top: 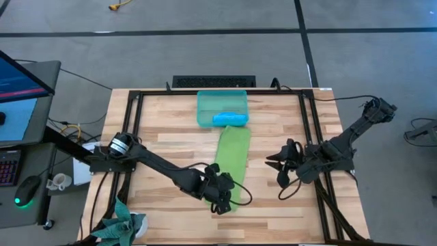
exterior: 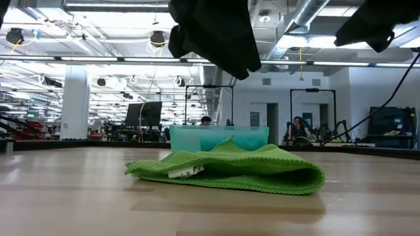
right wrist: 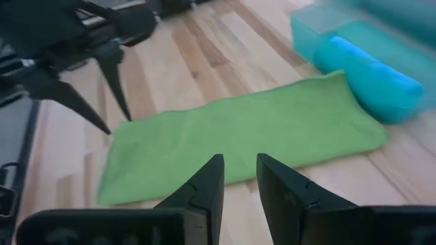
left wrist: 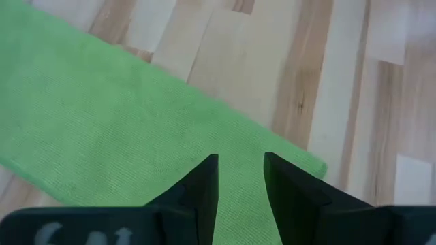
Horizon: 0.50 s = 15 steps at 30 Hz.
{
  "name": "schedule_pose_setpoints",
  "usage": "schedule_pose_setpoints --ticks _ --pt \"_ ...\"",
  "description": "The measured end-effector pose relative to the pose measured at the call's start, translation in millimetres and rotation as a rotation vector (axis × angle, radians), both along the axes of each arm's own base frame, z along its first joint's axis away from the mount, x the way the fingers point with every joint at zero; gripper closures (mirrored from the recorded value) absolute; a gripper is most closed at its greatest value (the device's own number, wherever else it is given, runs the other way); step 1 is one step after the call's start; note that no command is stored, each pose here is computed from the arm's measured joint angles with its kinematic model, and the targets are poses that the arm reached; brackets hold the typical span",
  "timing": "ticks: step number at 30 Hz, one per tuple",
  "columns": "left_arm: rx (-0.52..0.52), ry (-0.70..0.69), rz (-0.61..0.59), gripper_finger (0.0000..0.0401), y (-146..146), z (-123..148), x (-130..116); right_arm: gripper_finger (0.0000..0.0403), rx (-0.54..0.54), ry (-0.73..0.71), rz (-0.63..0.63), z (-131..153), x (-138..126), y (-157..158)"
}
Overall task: Roll microfiber towels into tight, uniform cylinder then place into a basket
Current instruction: Fold the green microfiber cloth
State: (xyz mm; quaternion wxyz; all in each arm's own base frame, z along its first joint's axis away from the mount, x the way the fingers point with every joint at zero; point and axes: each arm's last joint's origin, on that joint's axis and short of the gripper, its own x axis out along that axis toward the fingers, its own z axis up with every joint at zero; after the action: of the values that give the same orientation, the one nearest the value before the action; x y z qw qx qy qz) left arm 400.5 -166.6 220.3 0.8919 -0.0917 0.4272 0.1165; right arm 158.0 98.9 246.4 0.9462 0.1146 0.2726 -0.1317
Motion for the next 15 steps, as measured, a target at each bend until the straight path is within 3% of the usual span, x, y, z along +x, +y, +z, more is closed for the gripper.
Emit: schedule_pose_setpoints --ticks 7,11,15 --pt "0.008 0.006 0.002 0.0292 3 0 1 0.0291 -0.027 -0.001 0.069 -14 14 24" --pt "0.027 0.028 0.011 0.0292 5 1 -2 0.0291 -0.116 0.046 0.136 -39 30 45" --pt "0.047 0.058 0.028 0.0292 7 -1 -6 0.0291 -0.201 -0.006 0.197 -50 53 55"
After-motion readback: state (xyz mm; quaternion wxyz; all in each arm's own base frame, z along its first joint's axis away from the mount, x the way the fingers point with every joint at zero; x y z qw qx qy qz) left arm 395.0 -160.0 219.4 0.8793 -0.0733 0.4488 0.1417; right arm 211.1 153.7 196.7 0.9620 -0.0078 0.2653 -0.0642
